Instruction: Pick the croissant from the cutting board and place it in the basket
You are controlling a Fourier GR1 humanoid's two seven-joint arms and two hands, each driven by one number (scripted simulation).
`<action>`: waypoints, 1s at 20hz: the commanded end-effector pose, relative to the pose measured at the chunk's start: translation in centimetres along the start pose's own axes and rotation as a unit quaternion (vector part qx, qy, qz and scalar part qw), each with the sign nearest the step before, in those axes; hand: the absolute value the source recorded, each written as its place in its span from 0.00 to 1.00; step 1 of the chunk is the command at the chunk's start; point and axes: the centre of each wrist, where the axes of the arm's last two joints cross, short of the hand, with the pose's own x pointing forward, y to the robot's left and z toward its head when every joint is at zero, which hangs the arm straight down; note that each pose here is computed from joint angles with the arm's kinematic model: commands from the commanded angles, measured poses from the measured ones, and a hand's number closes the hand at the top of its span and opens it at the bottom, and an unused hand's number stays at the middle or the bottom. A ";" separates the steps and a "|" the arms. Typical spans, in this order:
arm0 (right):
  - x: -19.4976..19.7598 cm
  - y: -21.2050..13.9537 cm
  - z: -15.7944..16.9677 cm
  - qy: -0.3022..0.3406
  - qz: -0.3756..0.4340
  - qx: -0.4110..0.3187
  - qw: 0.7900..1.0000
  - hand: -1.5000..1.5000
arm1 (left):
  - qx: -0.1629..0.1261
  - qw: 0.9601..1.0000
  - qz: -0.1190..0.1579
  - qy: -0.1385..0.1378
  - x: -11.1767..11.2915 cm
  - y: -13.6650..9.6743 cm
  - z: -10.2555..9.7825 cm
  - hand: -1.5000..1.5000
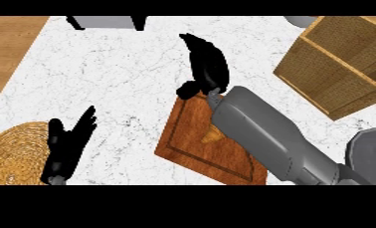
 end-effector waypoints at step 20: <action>13.5 -14.8 -1.2 0.150 0.261 0.228 0.926 0.00 | 0.019 0.998 0.016 0.050 -2.6 1.9 1.4 0.50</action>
